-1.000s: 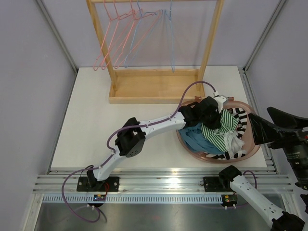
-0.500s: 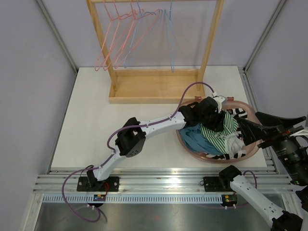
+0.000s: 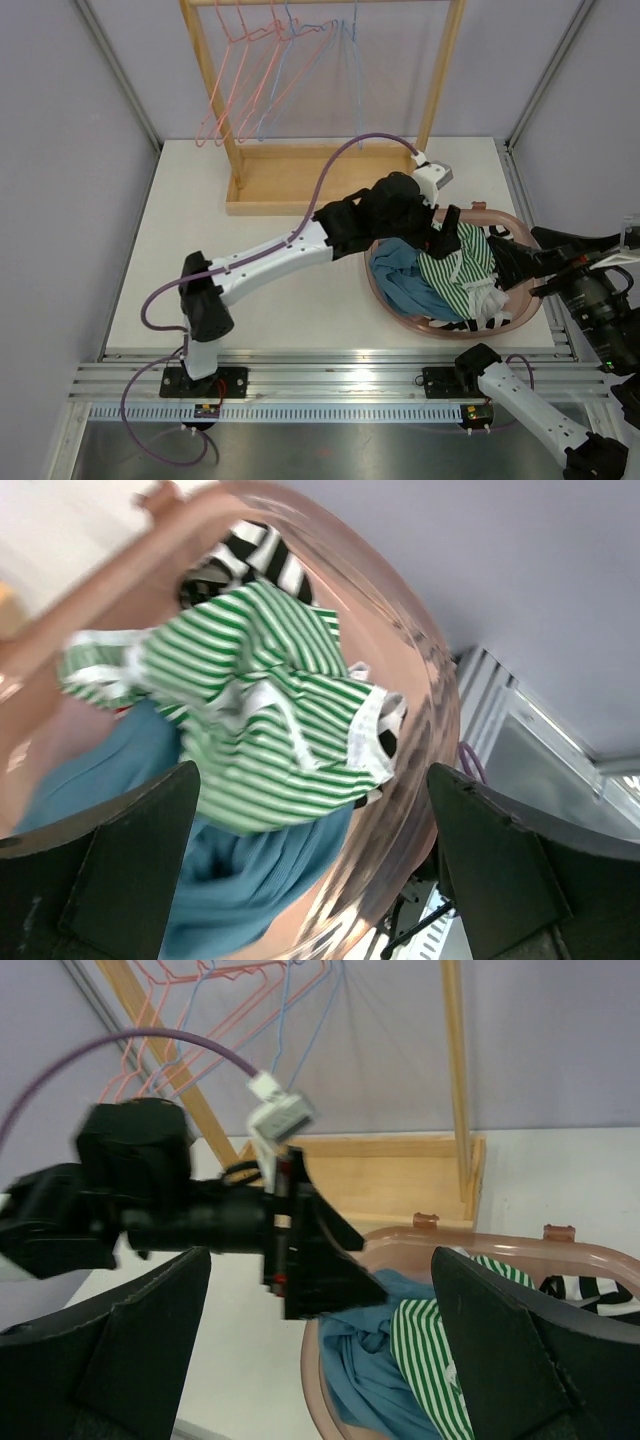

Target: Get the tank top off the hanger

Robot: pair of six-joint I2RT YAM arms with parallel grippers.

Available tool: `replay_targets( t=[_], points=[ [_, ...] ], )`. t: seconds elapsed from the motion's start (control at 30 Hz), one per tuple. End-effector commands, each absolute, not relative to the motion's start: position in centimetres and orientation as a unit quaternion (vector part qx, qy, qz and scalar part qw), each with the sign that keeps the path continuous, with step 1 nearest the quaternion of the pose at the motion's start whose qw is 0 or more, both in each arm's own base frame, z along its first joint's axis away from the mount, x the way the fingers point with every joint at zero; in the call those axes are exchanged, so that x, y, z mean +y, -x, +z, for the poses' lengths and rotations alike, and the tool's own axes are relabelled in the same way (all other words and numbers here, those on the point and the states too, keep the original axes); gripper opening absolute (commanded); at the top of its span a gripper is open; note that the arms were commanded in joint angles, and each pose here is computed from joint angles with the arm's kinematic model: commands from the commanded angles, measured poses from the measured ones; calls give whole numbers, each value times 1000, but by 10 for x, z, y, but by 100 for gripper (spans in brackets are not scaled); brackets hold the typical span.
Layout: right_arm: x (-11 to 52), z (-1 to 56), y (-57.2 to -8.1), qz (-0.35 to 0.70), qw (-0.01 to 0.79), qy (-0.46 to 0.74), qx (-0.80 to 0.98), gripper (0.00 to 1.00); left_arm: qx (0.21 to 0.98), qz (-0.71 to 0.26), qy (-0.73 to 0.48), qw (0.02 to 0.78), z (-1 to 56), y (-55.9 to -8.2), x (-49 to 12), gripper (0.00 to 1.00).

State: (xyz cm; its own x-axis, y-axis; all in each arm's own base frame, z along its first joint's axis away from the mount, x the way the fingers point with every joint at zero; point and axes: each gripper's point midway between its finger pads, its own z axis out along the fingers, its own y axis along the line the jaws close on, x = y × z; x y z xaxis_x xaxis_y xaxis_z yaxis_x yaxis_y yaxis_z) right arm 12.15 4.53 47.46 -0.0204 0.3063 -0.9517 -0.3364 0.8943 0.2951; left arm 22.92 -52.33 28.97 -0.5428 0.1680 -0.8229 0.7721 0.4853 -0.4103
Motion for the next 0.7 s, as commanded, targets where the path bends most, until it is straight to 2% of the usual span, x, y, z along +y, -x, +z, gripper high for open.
replay_targets(
  t=[0.0, 0.03, 0.07, 0.13, 0.27, 0.67],
  points=[
    [43, 466, -138, 190, 692, 12, 697, 100, 768, -362, -262, 459, 332, -246, -473, 99],
    [43, 461, -143, 179, 685, 11, 706, 99, 786, -319, -245, 469, 312, -254, -455, 99],
    [44, 457, -145, 177, 681, 13, 710, 100, 785, -307, -226, 489, 328, -255, -433, 99],
    [46, 449, -151, 168, 676, 15, 717, 99, 805, -241, -200, 505, 309, -263, -398, 99],
    [40, 432, -163, 132, 667, 5, 733, 99, 822, -152, -150, 527, 306, -270, -328, 99],
    [41, 354, -205, 37, 570, -29, 820, 99, 848, -30, 11, 529, 309, -275, -141, 99]
  ],
)
